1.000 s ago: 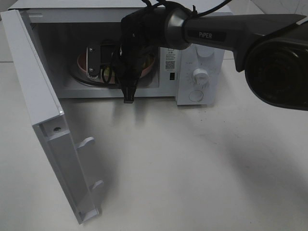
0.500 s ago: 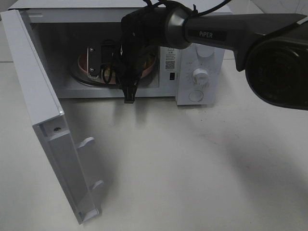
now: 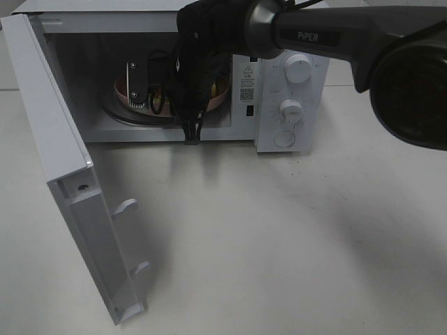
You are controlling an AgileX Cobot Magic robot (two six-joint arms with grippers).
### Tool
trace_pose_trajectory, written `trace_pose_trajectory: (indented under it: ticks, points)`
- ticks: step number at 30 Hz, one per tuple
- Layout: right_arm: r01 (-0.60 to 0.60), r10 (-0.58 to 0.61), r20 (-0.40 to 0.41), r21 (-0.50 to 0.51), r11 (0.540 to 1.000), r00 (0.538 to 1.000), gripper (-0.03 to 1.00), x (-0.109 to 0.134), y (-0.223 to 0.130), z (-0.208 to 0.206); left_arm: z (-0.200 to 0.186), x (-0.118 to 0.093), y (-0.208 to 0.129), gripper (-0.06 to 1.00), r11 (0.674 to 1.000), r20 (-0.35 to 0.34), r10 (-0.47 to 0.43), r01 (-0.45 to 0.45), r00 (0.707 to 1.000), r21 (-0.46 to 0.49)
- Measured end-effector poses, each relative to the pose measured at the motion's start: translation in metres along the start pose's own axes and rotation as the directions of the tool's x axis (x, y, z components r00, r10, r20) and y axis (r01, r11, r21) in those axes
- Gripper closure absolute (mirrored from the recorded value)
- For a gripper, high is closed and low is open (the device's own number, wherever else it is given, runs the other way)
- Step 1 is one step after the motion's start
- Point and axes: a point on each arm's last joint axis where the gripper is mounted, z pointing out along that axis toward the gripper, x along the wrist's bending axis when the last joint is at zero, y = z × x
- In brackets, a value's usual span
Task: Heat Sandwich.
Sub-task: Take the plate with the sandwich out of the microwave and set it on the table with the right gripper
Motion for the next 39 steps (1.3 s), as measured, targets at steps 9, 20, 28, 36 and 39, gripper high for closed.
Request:
trace_pose_trajectory:
  ticks: [9,20,28,36,39]
  points:
    - [0.184,-0.184,0.003,-0.042,0.982,0.983,0.81,0.018,-0.007,-0.018,0.0,0.0,0.0,-0.02,1.0,0.0,0.0,0.0,1.0,0.0]
    - [0.306,-0.304,0.035,-0.074,0.949,0.952,0.81,0.044,-0.021,-0.04,0.0,0.0,0.0,-0.02,1.0,0.0,0.0,0.0,1.0,0.0]
    - [0.339,-0.334,0.071,-0.089,0.936,0.94,0.81,0.057,-0.024,-0.056,0.0,0.0,0.0,-0.02,1.0,0.0,0.0,0.0,1.0,0.0]
    - [0.413,-0.407,0.074,-0.092,0.906,0.91,0.81,0.078,-0.03,-0.076,0.0,0.0,0.0,-0.02,1.0,0.0,0.0,0.0,1.0,0.0]
    - [0.43,-0.423,0.088,-0.094,0.898,0.902,0.81,0.086,-0.034,-0.084,0.0,0.0,0.0,-0.02,1.0,0.0,0.0,0.0,1.0,0.0]
